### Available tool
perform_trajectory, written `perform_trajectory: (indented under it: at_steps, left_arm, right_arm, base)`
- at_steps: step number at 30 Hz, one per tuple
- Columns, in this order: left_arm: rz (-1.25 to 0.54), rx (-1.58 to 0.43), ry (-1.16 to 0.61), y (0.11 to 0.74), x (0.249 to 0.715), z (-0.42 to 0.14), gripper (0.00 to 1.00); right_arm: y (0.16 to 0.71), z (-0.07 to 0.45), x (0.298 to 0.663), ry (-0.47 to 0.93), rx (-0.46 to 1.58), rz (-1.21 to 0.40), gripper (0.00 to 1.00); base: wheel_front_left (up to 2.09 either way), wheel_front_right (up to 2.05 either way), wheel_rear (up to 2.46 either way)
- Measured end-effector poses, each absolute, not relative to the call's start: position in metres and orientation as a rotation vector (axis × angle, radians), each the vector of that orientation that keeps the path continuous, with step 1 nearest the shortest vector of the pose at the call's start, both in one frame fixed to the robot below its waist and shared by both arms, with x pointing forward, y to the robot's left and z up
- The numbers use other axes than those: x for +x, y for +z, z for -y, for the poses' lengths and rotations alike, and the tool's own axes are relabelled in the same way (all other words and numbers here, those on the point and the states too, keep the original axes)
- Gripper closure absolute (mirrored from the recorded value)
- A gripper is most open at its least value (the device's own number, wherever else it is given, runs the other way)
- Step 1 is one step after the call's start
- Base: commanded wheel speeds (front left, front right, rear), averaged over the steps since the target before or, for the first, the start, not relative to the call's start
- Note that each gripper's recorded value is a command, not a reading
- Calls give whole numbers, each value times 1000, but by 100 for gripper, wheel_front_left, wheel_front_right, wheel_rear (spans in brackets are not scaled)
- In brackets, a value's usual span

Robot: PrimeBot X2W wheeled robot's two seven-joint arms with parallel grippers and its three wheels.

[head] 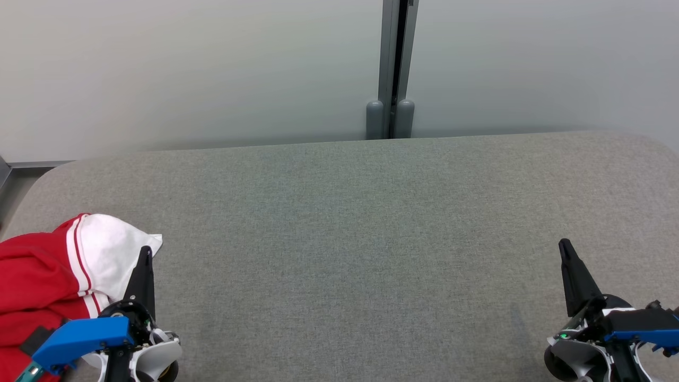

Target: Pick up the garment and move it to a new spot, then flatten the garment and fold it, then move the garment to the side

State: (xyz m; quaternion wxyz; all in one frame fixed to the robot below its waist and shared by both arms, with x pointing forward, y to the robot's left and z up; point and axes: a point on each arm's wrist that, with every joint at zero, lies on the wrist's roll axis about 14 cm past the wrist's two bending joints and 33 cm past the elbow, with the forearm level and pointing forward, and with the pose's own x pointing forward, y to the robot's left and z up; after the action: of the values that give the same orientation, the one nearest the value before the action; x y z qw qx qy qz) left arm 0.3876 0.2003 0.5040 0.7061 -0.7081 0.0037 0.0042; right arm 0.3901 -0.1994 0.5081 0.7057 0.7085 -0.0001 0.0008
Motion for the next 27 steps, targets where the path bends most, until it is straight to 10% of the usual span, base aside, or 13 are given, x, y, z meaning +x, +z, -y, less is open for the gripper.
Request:
perform_trajectory:
  at_steps: [1,2,27]
  left_arm:
    - [-8,-1574,9,504,388,-200,100]
    - [-9,-1574,10,504,388,-200,0]
    - [-77,-1266,97,473,381,-199,0]
  right_arm:
    - [508,199,390,2,1575,0,100]
    - [508,199,390,1,1575,0,0]
    - [493,201,389,-55,1331,-28,0]
  base:
    - [0,0,0]
    - [0,0,0]
    - [0,0,0]
